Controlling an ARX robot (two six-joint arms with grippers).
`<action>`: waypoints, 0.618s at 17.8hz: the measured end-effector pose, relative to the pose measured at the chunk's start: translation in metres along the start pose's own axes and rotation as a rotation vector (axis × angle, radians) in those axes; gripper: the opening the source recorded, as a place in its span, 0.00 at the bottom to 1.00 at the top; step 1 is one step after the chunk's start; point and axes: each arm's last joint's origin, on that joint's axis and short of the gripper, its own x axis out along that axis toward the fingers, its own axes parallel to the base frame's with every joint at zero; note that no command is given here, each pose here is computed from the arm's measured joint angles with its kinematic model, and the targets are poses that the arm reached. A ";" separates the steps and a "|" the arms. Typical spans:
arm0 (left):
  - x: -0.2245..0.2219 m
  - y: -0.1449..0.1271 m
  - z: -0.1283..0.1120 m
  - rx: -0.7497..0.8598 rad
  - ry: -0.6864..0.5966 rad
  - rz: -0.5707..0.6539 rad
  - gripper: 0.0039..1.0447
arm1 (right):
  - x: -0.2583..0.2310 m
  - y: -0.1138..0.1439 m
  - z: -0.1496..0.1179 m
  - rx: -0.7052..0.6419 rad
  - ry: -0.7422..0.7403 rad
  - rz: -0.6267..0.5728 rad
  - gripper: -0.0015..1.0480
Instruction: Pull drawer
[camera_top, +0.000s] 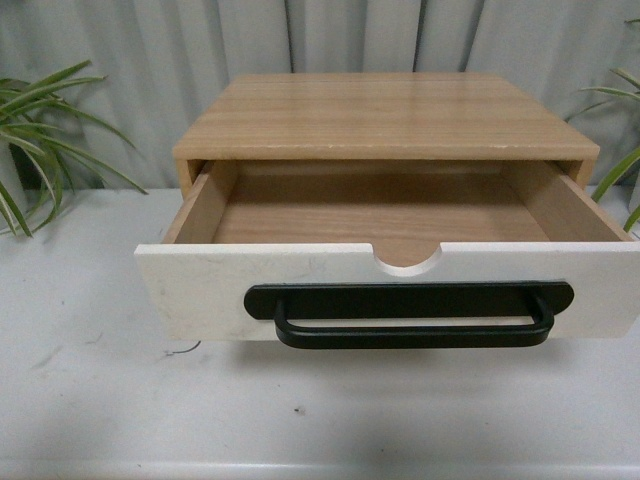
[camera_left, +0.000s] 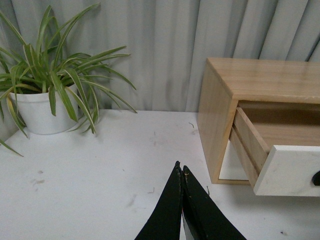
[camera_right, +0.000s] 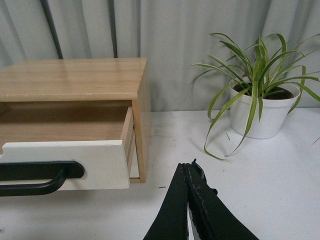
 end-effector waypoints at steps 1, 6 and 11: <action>0.000 0.000 0.000 0.000 0.000 0.000 0.01 | 0.000 0.000 0.000 0.000 -0.001 0.000 0.02; 0.000 0.000 0.000 0.000 0.000 0.000 0.42 | 0.000 0.000 0.000 0.000 -0.001 0.000 0.42; 0.000 0.000 0.000 0.002 0.000 0.000 0.96 | 0.000 0.000 0.000 0.002 -0.001 0.000 0.96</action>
